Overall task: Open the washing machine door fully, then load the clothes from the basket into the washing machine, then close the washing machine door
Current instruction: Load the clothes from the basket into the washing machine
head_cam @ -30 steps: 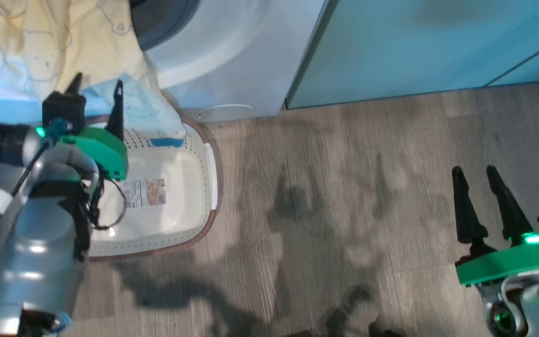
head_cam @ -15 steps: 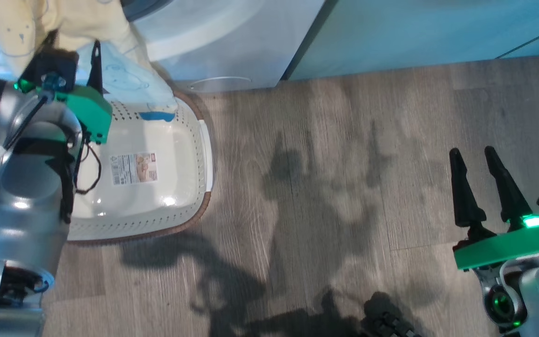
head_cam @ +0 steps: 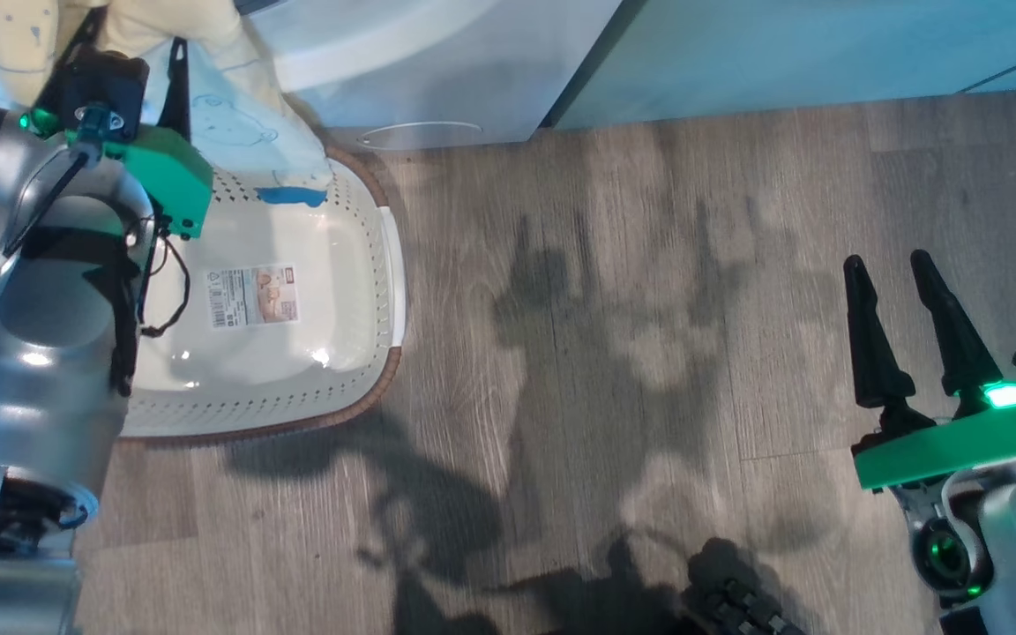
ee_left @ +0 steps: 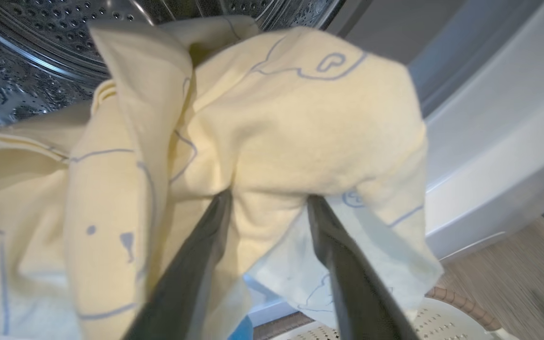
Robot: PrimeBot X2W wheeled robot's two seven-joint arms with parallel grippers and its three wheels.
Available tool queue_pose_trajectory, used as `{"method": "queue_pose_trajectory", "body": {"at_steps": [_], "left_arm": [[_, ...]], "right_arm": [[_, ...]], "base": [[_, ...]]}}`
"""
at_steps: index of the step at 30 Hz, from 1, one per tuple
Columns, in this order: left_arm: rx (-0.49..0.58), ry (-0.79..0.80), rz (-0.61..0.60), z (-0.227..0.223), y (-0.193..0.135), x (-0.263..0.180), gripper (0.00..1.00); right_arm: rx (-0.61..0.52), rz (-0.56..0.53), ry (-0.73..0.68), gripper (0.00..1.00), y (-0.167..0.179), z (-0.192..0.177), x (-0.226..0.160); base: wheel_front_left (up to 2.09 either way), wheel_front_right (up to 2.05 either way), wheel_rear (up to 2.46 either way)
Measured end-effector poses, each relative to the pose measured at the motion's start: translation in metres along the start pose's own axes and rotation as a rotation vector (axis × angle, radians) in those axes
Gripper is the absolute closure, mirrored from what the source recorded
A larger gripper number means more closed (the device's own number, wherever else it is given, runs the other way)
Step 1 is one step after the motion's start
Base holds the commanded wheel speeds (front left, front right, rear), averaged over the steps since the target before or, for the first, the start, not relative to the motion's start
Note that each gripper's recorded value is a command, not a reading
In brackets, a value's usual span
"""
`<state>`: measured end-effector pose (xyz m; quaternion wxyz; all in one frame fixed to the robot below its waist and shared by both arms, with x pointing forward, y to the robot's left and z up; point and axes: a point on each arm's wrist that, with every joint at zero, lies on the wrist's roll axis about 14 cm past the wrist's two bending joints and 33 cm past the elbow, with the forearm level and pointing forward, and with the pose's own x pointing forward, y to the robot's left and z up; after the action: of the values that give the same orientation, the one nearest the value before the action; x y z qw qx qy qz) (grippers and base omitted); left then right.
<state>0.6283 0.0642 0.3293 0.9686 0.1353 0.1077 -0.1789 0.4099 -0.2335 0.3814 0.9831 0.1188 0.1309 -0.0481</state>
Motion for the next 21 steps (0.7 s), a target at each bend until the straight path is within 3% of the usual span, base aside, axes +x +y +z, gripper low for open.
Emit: {"method": "queue_pose_trajectory", "body": {"at_steps": [11,21], "left_arm": [[-0.083,-0.015,0.031,0.016,0.009,-0.012,1.00],[-0.243,-0.094,0.050,0.048,0.023,-0.032,1.00]], "right_arm": [[0.009,0.015,-0.033,0.00,0.005,0.012,-0.003],[0.017,0.020,-0.057,0.00,0.007,0.021,-0.017]], "base": [[0.00,0.00,0.00],[0.00,0.00,0.00]]}}
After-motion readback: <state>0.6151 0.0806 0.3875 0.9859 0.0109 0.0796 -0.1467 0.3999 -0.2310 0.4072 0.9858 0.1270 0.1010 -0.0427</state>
